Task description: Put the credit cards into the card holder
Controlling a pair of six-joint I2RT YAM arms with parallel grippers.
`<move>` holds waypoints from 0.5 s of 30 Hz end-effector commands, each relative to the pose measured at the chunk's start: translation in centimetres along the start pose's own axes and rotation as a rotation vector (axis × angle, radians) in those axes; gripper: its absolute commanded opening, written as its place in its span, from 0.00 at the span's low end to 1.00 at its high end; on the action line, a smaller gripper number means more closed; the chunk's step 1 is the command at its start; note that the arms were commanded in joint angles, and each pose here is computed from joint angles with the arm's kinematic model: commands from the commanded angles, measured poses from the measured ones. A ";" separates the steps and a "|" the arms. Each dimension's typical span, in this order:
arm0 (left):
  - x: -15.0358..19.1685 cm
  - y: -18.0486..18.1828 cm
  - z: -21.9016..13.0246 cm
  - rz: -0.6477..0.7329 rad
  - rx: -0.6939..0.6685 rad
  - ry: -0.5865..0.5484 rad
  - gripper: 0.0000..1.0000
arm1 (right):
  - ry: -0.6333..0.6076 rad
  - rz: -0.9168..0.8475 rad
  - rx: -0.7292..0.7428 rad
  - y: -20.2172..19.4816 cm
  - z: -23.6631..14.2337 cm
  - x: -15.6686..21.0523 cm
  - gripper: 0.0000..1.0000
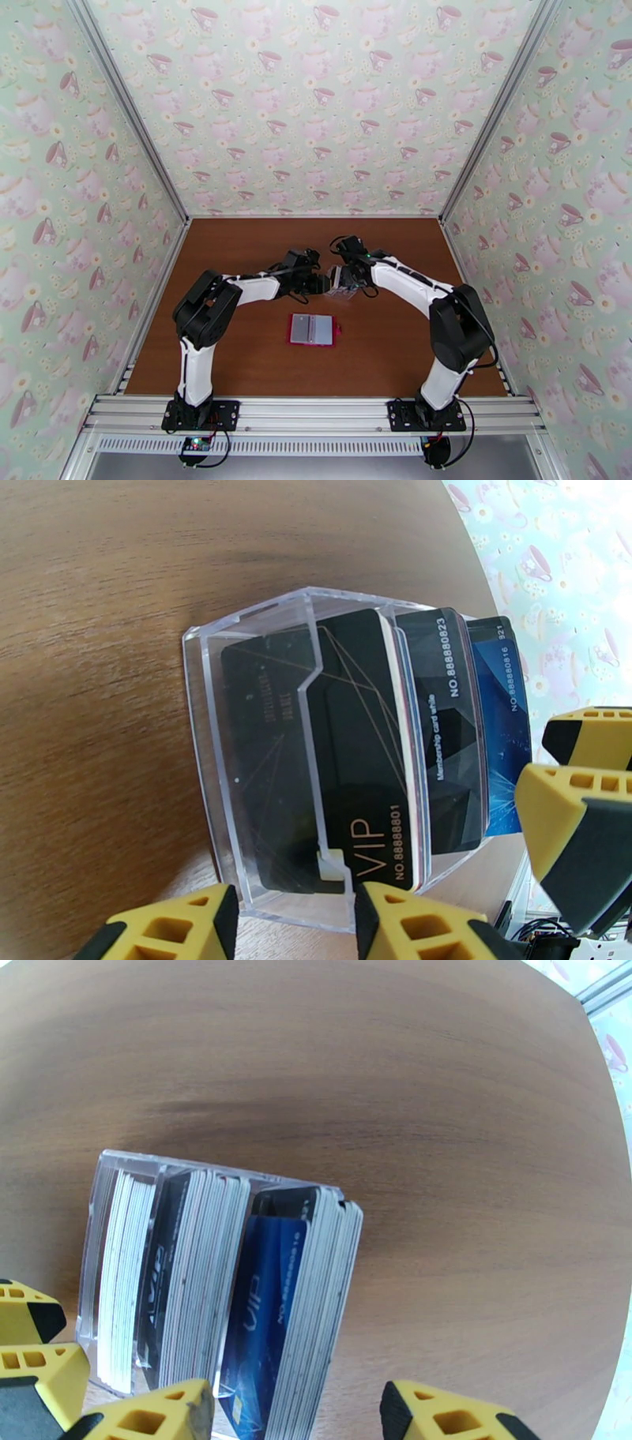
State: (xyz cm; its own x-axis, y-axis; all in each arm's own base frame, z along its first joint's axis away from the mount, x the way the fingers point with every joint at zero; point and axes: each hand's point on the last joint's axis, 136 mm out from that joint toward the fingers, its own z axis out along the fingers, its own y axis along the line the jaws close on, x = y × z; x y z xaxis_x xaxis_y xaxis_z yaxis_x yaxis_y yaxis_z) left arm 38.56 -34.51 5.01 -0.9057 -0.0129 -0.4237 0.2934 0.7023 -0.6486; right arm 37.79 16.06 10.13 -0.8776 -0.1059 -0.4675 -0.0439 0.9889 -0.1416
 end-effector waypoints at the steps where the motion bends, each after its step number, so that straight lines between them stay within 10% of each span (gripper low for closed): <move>1: 1.0 1.0 0.3 -0.028 -0.003 0.030 0.44 | 0.004 -0.025 0.045 -0.5 0.2 0.0 0.61; 15: 1.0 1.2 0.2 -0.033 -0.004 0.027 0.44 | 0.030 -0.040 0.070 -0.6 1.2 0.6 0.61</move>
State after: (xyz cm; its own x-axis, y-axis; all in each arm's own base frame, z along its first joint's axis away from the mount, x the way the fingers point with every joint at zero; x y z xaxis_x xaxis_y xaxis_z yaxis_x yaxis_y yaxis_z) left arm 38.59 -34.41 4.96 -0.9070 -0.0204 -0.4207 0.2886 0.6974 -0.6560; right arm 37.79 15.53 8.77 -0.8893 -0.1256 -0.4398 -0.0446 0.9808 -0.1900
